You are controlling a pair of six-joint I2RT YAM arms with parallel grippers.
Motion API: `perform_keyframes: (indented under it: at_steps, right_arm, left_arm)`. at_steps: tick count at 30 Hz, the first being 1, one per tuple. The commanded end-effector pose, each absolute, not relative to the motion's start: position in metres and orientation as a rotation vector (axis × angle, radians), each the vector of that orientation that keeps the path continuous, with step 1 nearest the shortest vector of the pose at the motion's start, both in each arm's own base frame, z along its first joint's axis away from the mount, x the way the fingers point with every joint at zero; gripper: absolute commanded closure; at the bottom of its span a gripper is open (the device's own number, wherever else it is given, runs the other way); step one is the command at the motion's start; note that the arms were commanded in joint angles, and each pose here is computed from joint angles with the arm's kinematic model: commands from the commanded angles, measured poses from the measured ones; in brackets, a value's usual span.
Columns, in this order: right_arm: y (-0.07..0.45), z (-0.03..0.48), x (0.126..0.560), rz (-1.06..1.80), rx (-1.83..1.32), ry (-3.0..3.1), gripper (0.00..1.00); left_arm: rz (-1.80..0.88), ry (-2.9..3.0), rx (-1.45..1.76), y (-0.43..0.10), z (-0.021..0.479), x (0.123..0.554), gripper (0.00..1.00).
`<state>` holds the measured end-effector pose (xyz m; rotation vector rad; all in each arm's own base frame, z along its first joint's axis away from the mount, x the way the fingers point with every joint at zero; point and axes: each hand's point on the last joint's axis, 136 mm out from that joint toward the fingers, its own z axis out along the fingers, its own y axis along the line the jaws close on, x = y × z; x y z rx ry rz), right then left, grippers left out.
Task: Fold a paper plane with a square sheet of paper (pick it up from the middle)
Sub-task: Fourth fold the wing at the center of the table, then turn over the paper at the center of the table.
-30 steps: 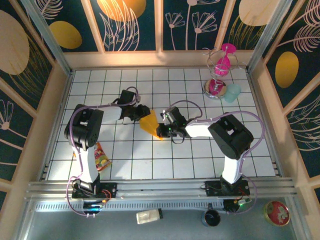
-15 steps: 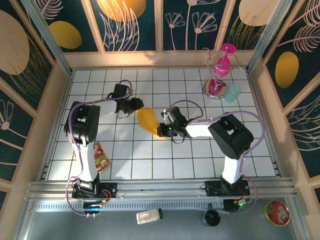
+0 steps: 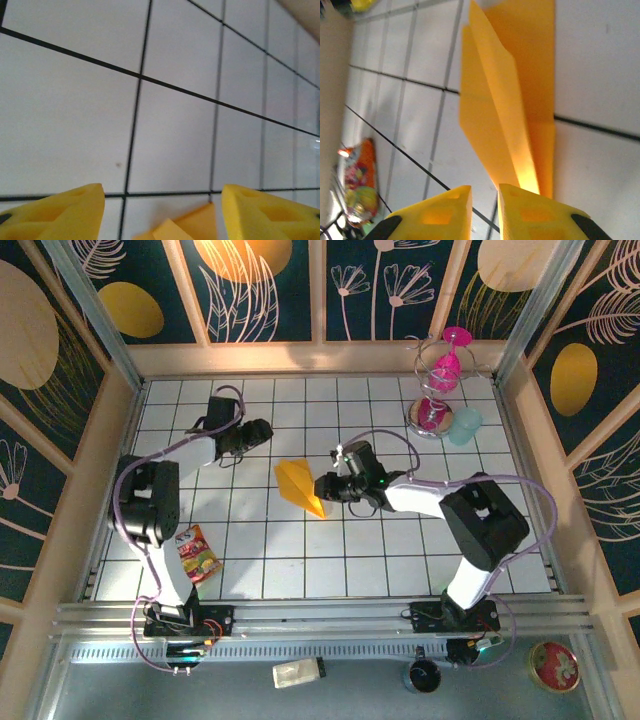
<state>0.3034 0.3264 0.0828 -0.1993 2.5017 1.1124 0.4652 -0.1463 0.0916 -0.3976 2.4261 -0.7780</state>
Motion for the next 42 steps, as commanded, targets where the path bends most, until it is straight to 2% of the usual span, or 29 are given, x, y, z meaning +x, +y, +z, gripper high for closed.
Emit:
perform_keyframes:
  at_steps: [1,5,9,14,21,24,28,30,32,42]
  right_arm:
    - [0.324,0.094,0.323,1.13,-0.177,2.443,0.74]
    - [0.326,0.086,0.335,1.116,-0.226,2.442,0.65]
    - [0.338,0.079,0.344,1.116,-0.322,2.452,0.64]
    - [0.351,0.067,0.354,1.127,-0.386,2.474,0.68]
    - [0.356,0.053,0.36,1.12,-0.41,2.497,0.71]
    - [0.36,0.05,0.357,1.148,-0.438,2.5,0.75]
    - [0.365,0.055,0.357,1.191,-0.46,2.471,0.86]
    - [0.366,0.062,0.359,1.212,-0.458,2.444,0.94]
    - [0.365,0.075,0.363,1.234,-0.435,2.4,0.97]
    - [0.356,0.184,0.356,1.49,-0.327,2.067,0.99]
  left_arm:
    - [-0.898,2.374,-0.404,-0.154,0.11,0.444,0.3]
    - [-0.941,2.3,-0.431,-0.149,0.118,0.42,0.15]
    - [-1.06,2.21,-0.456,-0.153,0.124,0.399,0.01]
    - [-1.172,2.161,-0.463,-0.159,0.127,0.386,0.01]
    - [-1.172,2.172,-0.466,-0.159,0.123,0.383,0.01]
    - [-1.186,2.175,-0.455,-0.161,0.122,0.382,0.01]
    - [-1.205,2.173,-0.438,-0.164,0.124,0.381,0.01]
    - [-1.219,2.17,-0.423,-0.165,0.126,0.379,0.02]
    - [-1.239,2.163,-0.407,-0.167,0.13,0.376,0.03]
    - [-1.522,1.985,-0.308,-0.19,0.173,0.343,0.13]
